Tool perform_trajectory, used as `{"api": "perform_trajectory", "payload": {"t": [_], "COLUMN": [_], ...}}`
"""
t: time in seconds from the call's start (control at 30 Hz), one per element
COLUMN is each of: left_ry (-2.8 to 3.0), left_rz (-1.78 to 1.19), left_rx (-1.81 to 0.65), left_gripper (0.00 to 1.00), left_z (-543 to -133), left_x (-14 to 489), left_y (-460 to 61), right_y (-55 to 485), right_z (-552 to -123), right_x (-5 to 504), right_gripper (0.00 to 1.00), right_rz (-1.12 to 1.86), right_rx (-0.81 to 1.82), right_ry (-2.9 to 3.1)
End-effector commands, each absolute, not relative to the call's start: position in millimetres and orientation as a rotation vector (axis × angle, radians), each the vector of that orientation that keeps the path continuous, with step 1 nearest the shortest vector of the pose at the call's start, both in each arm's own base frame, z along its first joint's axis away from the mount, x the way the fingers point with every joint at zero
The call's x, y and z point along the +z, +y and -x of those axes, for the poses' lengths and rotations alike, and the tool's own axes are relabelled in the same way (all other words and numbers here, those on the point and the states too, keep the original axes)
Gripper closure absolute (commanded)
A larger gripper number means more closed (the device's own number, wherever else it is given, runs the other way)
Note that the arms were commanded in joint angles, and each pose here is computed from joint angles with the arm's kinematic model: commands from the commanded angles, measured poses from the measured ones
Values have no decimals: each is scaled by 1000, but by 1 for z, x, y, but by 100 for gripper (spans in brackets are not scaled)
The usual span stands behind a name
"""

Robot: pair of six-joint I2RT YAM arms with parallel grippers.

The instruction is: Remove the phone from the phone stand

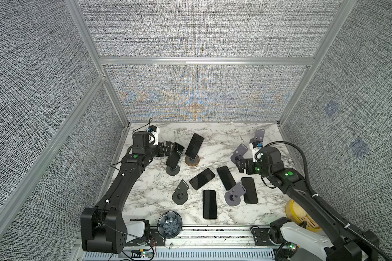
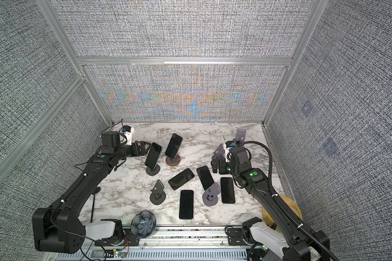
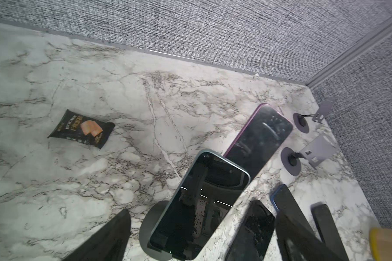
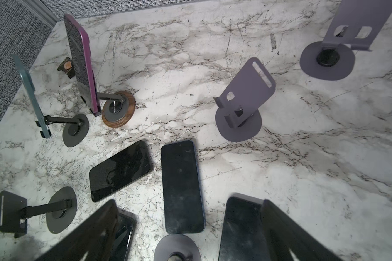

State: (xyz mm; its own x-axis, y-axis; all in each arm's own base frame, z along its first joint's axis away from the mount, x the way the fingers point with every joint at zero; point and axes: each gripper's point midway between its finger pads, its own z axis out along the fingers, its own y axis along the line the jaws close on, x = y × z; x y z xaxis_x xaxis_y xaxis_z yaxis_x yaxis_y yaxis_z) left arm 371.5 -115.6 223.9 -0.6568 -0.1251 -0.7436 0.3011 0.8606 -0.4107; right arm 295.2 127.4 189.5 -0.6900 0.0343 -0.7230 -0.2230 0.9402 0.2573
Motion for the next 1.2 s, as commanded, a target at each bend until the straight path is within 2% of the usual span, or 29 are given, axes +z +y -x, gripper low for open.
{"api": "perform_trajectory", "payload": {"t": [0.0, 0.23, 0.53, 1.17], "left_ry": [2143, 2184, 2161, 2128], "left_rz": [-289, -596, -751, -796], "left_rx": [-733, -713, -689, -591], "left_gripper": [0, 1, 0, 0], "left_z": [-361, -352, -363, -396], "left_x": [234, 224, 215, 197], "left_y": [-132, -144, -149, -147], "right_y": [141, 144, 140, 150], "right_z": [-302, -297, -289, -288], "right_x": [200, 203, 195, 175], "right_gripper": [1, 1, 1, 1], "right_rz": [168, 155, 131, 148], "right_rx": [502, 565, 585, 611], "right_ry": [2209, 2146, 2068, 2083]}}
